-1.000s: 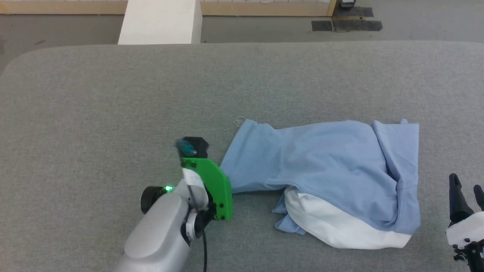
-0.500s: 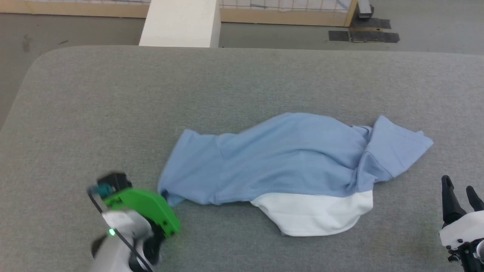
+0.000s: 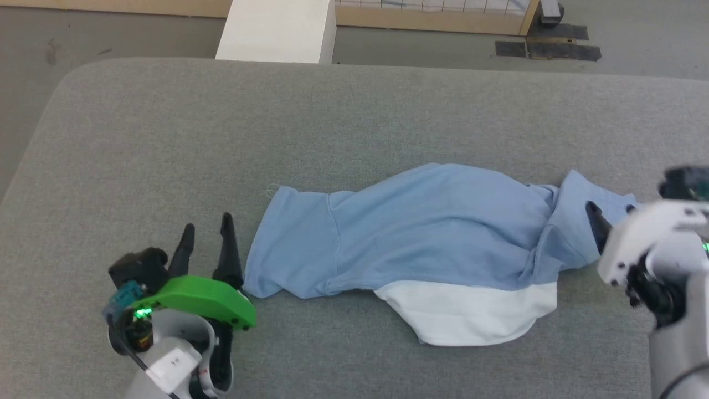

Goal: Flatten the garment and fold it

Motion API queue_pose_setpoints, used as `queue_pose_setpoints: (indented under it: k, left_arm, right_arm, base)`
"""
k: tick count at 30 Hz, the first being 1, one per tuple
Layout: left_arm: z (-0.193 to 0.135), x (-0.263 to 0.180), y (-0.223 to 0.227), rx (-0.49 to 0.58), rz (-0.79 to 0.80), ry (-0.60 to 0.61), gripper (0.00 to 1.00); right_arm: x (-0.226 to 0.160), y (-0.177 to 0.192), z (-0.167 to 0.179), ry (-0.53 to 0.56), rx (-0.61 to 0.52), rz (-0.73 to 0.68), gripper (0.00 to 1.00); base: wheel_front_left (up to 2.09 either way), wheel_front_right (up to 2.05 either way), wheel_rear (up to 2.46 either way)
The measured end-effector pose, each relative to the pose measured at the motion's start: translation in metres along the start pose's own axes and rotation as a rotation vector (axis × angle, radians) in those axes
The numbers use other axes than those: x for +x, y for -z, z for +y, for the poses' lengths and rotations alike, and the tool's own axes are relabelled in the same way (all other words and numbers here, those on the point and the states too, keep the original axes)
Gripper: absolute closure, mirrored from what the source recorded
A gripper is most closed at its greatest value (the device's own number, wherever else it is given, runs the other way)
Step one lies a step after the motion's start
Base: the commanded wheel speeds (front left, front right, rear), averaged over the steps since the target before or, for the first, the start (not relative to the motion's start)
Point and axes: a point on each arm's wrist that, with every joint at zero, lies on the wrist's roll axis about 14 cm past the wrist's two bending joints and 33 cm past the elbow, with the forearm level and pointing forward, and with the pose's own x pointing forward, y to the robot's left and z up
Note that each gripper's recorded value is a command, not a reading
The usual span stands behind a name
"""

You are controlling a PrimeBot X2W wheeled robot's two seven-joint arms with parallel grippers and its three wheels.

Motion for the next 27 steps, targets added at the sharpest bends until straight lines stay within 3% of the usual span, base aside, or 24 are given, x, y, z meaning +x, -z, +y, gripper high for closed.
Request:
queue_pose_setpoints:
  k: [3,10,18,19,21,27]
  left_arm:
    - [0.000,-0.003,0.011,-0.005,0.023,-0.006,0.00]
    - [0.000,0.000,0.029,-0.019,0.063,-0.013,0.00]
    - [0.011,0.005,0.046,-0.019,0.108,-0.049,0.00]
    - [0.013,0.005,0.048,-0.018,0.113,-0.056,0.00]
    - [0.015,0.004,0.051,-0.015,0.120,-0.062,0.00]
    - [0.009,0.003,0.047,-0.015,0.110,-0.042,0.00]
  right_arm:
    - [0.016,0.000,0.000,0.016,-0.099,0.092,0.00]
    - [0.056,-0.015,-0.003,0.054,-0.186,0.165,0.00]
    - [0.089,0.023,0.012,0.030,-0.260,0.298,0.00]
    - [0.091,0.023,0.013,0.028,-0.263,0.301,0.52]
    - [0.095,0.018,0.015,0.023,-0.264,0.286,1.00]
    - [0.087,-0.002,0.025,-0.019,-0.227,0.193,1.00]
  base:
    - [0.00,0.00,0.00]
    - [0.00,0.00,0.00]
    - [0.00,0.00,0.00]
    - [0.00,0.00,0.00]
    - [0.00,0.00,0.00]
    - [0.00,0.00,0.00]
